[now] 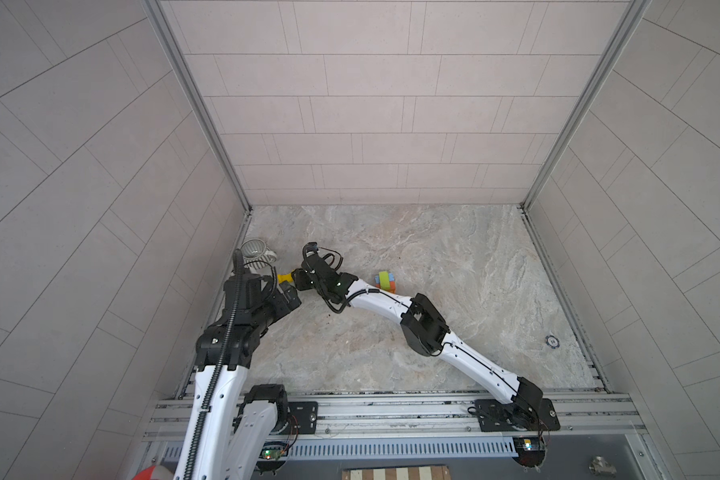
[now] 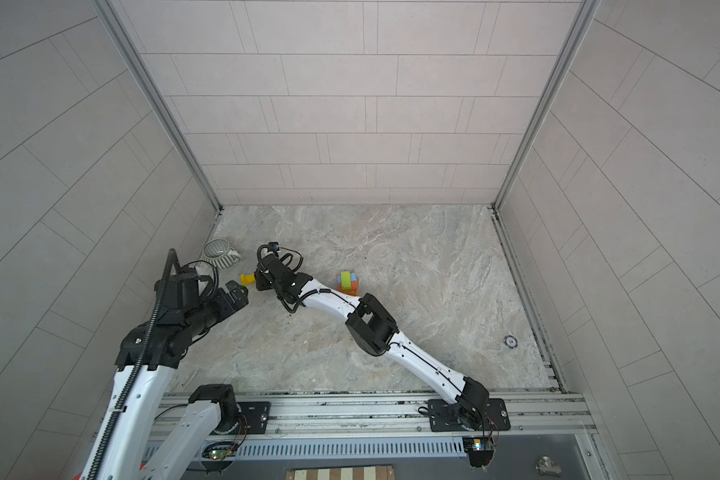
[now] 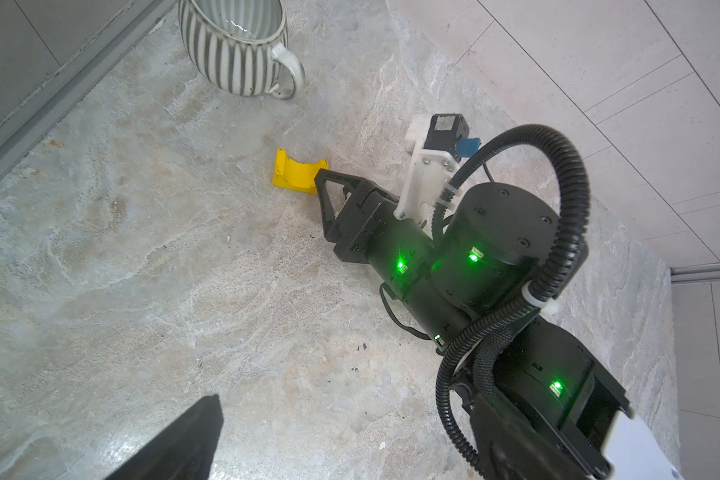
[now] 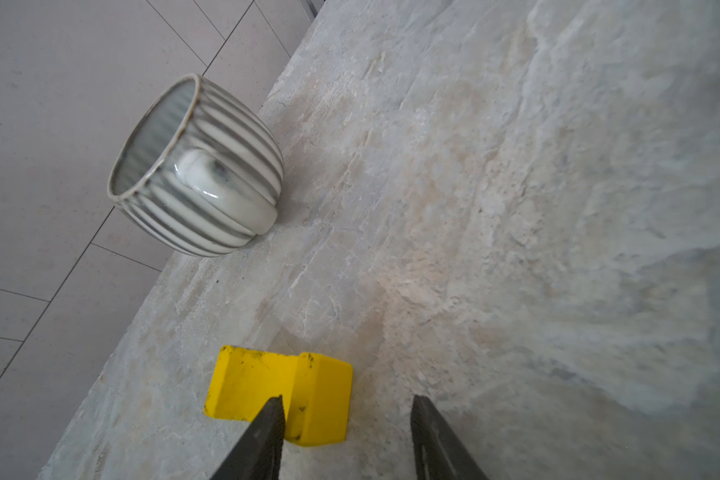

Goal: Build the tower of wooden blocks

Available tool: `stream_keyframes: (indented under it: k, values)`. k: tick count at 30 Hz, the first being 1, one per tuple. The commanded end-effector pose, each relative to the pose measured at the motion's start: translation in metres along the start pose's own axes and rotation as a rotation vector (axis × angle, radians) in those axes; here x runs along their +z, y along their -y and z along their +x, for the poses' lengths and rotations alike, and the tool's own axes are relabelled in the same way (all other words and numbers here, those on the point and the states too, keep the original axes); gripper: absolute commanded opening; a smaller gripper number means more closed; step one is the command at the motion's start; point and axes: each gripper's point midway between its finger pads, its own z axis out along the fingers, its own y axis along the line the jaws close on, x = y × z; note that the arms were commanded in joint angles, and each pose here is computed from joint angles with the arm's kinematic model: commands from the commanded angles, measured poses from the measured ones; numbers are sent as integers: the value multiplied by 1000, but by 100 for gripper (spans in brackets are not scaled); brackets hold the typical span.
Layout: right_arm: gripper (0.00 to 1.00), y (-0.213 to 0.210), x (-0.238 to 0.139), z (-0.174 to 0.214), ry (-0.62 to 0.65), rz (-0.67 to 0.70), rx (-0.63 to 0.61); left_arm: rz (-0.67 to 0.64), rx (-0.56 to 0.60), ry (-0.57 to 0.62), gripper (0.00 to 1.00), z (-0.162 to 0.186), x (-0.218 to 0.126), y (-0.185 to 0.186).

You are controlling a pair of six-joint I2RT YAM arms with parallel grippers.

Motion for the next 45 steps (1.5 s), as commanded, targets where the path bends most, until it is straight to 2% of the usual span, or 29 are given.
stream_keyframes:
  k: [1, 14, 21, 30, 33, 37, 42, 45]
  values:
    - [45, 19, 9, 15, 1, 72, -10, -3, 4, 11, 100, -1, 2, -2]
    - [17, 62, -7, 16, -77, 201, -77, -18, 4, 6, 100, -1, 4, -4]
    - [14, 87, -33, 3, -113, 226, -109, -20, 3, 5, 100, -1, 6, -4]
    - [11, 131, -88, -8, -189, 273, -157, -5, 5, 2, 100, -1, 6, -2]
    - [16, 148, -106, -13, -219, 277, -150, 3, 9, 3, 100, -1, 6, 0]
    - [32, 158, -124, -18, -280, 255, -149, 12, 9, -3, 100, 1, 8, 1]
    - [60, 152, -142, -30, -338, 235, -188, 64, 39, -23, 100, 5, 12, 9]
    - [70, 146, -153, -41, -357, 243, -224, 77, 49, -36, 100, 7, 15, 12]
